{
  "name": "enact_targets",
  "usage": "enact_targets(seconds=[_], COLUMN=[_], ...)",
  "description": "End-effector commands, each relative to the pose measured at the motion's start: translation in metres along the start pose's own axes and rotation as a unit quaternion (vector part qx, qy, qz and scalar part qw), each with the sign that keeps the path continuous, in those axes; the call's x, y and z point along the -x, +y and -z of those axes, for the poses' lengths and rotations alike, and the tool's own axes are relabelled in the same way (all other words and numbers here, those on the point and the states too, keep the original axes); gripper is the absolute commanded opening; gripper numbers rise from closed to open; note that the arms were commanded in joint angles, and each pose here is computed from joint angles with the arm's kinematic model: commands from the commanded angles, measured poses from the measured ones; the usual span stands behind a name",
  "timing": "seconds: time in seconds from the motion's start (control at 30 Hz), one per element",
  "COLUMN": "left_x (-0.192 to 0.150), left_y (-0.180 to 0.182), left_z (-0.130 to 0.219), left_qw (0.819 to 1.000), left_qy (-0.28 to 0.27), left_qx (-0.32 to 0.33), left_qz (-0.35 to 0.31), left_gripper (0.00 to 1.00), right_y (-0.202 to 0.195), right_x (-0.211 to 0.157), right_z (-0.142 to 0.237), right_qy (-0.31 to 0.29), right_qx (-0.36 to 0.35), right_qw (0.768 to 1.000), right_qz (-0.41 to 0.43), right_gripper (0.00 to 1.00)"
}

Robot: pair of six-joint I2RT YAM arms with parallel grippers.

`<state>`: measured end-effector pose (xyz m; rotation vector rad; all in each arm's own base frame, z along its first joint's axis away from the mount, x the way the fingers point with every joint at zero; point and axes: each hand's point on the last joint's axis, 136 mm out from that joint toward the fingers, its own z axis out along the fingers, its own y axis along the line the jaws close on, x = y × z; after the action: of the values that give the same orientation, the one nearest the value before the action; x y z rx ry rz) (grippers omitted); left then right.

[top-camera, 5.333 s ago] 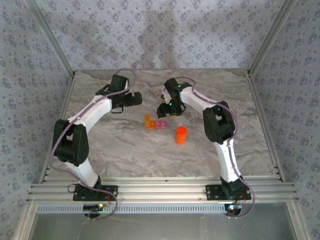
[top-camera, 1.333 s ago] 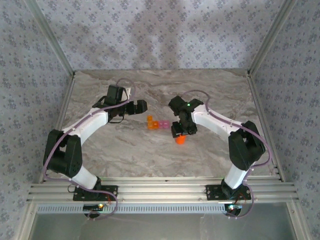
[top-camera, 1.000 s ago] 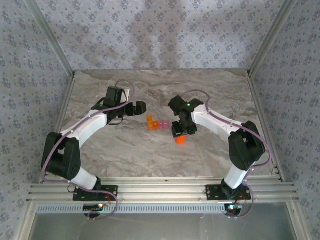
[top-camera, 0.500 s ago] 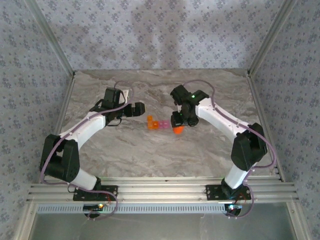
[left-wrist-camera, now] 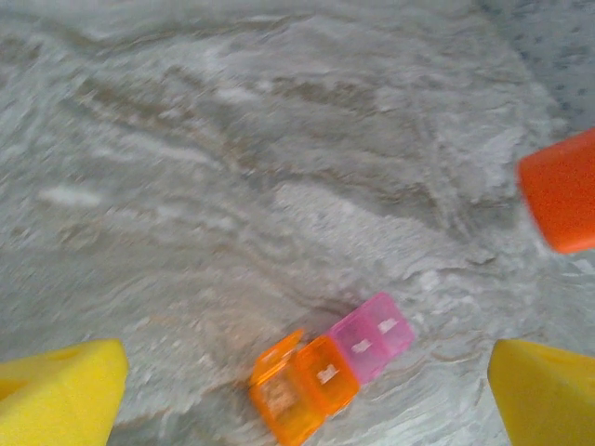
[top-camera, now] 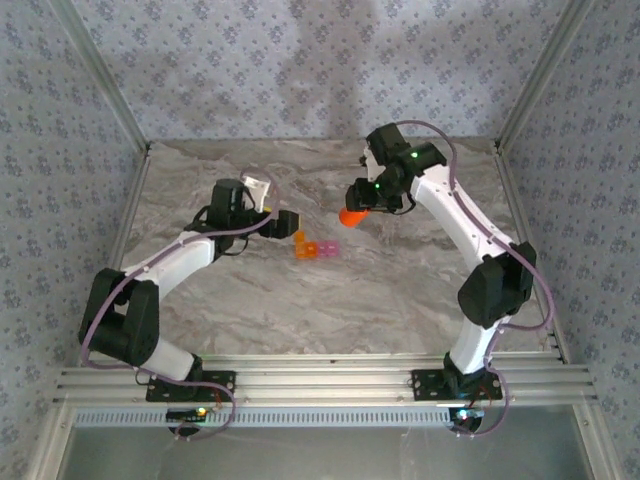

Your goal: Sort the pills into containers

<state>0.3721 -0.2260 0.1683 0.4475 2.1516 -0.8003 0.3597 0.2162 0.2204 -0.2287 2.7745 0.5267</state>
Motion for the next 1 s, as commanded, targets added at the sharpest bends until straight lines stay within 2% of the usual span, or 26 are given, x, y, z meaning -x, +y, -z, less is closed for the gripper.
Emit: enact_targets(seconds=[0.0,0.13,0.33,0.47,0.77,0.97], left_x=[0.026,0.032,0.044,0.051,0.044,0.041], left_y=[-0.037,-0.056,-0.069,-0.080,-0.105,-0.108], left_z=[-0.004,-0.013,-0.031,-0.038,-0.048,-0.052], left_qw=[0.992,0.983,0.974,0.966,0.946,0.943], left_qy=[-0.052,-0.060,-0.071,-0.076,-0.057,-0.056], left_qx=[-0.075,-0.114,-0.132,-0.147,-0.186,-0.190], left_qz=[-0.086,-0.129,-0.172,-0.200,-0.257,-0.268], left_gripper=[0.99,0.99,0.99,0.99,0.98,0.95], right_y=[0.009,0.007,0.005,0.010,0.023,0.032], right_x=[0.001,0.016,0.035,0.035,0.035,0.035], right_z=[0.006,0.011,0.013,0.012,0.008,0.006], right_qy=[0.021,0.014,0.007,0.018,0.032,0.039], right_qx=[0.042,0.079,0.124,0.144,0.181,0.198], right_qw=[0.999,0.997,0.991,0.988,0.981,0.978], right_qz=[0.010,-0.009,-0.040,-0.045,-0.054,-0.054], right_gripper=[0.36,0.36,0.36,0.36,0.36,0.36])
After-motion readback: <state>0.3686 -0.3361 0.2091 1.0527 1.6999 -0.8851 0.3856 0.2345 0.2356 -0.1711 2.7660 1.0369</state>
